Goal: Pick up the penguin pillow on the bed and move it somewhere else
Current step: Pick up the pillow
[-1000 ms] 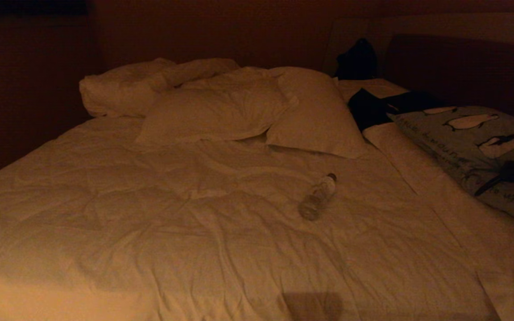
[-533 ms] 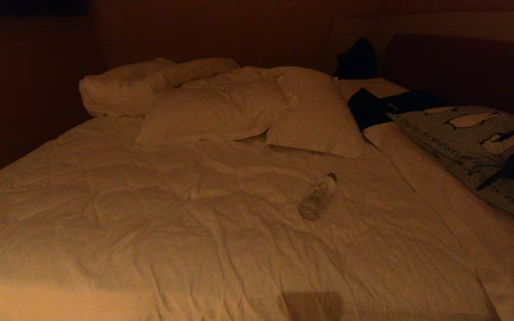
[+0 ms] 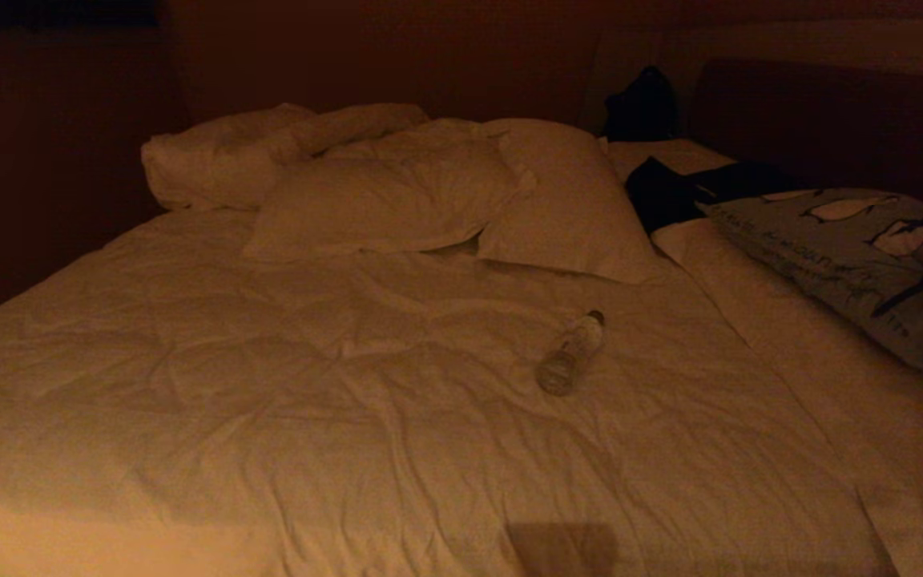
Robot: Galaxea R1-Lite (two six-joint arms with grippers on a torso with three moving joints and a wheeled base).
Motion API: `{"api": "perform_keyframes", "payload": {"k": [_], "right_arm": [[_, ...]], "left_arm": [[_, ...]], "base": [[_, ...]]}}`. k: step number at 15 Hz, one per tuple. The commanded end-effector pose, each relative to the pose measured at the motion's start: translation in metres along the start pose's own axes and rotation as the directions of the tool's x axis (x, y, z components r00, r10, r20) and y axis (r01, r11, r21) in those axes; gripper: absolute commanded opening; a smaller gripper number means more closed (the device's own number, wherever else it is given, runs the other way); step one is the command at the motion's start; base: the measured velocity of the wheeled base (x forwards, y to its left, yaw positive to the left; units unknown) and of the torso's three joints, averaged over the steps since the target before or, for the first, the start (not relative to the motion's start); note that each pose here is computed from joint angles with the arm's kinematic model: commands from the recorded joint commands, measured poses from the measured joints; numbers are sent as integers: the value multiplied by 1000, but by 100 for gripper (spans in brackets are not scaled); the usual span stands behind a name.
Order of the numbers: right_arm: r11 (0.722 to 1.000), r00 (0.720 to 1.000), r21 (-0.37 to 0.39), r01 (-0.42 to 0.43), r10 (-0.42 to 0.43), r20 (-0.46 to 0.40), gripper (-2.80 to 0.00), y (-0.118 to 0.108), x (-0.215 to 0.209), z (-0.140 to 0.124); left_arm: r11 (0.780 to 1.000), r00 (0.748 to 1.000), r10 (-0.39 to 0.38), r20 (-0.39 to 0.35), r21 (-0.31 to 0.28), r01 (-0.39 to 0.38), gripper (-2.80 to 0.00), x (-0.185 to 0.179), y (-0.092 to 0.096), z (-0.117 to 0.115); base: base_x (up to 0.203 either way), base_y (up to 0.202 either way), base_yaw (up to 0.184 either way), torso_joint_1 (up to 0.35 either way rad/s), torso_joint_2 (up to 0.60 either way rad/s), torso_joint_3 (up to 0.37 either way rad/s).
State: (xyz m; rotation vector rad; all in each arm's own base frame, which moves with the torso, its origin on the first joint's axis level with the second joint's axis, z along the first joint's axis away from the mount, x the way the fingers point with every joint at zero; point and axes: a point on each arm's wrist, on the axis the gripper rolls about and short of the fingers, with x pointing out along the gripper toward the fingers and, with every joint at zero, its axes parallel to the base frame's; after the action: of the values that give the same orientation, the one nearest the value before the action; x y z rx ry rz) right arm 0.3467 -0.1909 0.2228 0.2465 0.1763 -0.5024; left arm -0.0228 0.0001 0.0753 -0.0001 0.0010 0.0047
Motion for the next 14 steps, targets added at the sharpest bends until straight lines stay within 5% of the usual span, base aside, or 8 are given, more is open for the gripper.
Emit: {"api": "perform_keyframes", "payload": {"k": [1,14], "right_arm": [[1000,999,20,-16,15,51,-280,5,-16,15],[989,969,63,-137,120,217,-280,37,-104,60]], "left_arm": [[1000,1000,1,0,-1,-1,-280,0,0,0],[1000,1000,1,0,0,-1,-280,0,0,0]], "base": [[0,0,0,0,0,0],[0,0,0,0,0,0]]}}
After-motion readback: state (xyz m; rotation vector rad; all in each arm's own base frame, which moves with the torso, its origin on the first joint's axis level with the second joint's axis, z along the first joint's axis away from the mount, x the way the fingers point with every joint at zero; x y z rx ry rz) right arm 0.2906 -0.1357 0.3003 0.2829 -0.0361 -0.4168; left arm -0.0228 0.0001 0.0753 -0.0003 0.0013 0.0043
